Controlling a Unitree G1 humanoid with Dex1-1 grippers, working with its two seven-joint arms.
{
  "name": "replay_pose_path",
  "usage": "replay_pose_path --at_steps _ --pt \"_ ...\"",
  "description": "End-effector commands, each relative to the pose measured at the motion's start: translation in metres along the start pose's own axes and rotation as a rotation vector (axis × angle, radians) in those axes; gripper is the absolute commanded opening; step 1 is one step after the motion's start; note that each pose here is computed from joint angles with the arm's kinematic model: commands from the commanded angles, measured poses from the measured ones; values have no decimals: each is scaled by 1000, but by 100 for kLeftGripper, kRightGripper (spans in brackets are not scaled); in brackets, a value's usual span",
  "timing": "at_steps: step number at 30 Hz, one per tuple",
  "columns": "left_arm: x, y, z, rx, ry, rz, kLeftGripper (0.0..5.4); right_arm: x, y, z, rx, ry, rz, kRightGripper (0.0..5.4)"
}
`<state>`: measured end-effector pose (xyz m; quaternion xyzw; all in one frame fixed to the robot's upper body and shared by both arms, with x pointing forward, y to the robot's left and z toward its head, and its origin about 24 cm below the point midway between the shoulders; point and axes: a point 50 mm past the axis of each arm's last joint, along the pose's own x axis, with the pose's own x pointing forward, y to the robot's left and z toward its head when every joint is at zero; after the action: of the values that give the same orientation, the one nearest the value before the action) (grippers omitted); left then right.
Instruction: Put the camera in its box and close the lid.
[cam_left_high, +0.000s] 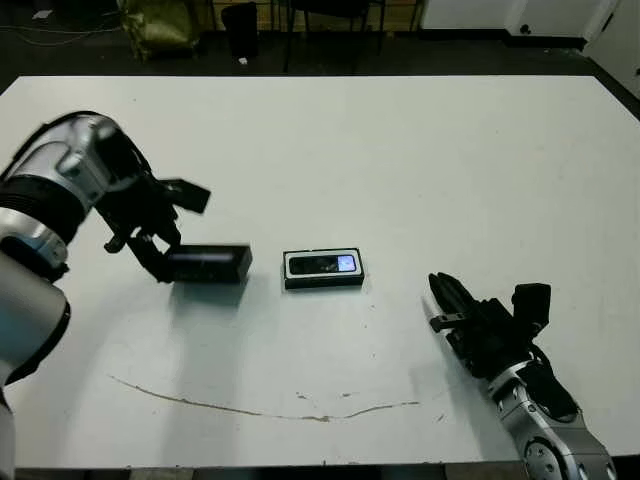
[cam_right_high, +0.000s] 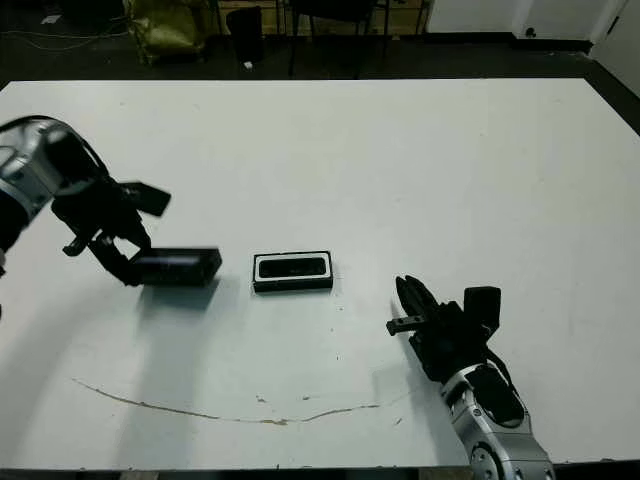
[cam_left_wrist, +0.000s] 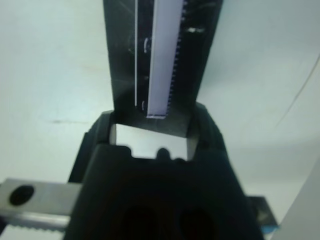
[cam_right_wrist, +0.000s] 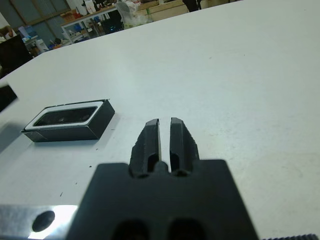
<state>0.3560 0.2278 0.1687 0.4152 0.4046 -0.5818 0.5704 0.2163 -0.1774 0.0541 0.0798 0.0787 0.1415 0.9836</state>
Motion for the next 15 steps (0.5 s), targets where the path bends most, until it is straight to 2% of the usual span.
replay_pose_path --at_steps 1,10,15 --pt "0 -5 -5 -75 -83 11 177 -1 -3 -4 -23 20 -2 0" --pt "-3 -11 3 -237 -223 116 177 0 0 -5 -27 28 -5 0" --pt "-3 -19 17 -184 -208 179 177 1 -1 -6 -12 6 8 0"
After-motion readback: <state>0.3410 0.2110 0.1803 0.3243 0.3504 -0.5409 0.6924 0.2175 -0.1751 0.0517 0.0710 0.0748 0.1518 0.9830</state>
